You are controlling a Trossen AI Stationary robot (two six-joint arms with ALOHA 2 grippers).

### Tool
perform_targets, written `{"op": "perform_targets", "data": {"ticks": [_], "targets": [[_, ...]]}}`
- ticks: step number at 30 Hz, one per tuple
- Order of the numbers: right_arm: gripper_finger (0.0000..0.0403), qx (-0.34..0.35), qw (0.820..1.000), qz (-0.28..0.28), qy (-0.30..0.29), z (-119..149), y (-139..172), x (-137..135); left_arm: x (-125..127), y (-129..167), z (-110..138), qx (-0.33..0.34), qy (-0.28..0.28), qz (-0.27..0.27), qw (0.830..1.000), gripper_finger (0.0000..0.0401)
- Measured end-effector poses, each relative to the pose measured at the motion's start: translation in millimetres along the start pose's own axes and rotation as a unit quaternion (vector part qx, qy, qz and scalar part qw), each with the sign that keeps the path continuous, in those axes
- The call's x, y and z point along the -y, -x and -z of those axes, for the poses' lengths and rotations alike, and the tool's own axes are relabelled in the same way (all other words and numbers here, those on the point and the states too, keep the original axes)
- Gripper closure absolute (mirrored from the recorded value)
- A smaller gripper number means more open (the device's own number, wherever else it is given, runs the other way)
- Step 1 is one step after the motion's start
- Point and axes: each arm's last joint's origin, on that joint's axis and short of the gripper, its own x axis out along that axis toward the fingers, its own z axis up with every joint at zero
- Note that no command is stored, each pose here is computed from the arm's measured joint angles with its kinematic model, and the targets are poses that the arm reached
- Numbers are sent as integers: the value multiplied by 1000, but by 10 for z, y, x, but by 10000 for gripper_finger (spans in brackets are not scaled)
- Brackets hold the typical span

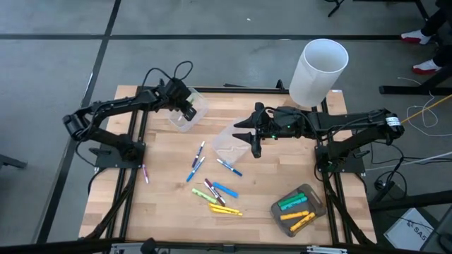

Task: Pick & Place Markers
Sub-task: Put the green marker into the transparent bin

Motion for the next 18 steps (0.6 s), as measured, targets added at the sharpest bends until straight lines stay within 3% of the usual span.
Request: {"op": "perform_targets", "data": {"ticks": [18], "targets": [[229, 0, 1000, 0, 0, 0, 0, 0, 3, -130, 41, -26, 3, 1, 1000, 354]]}}
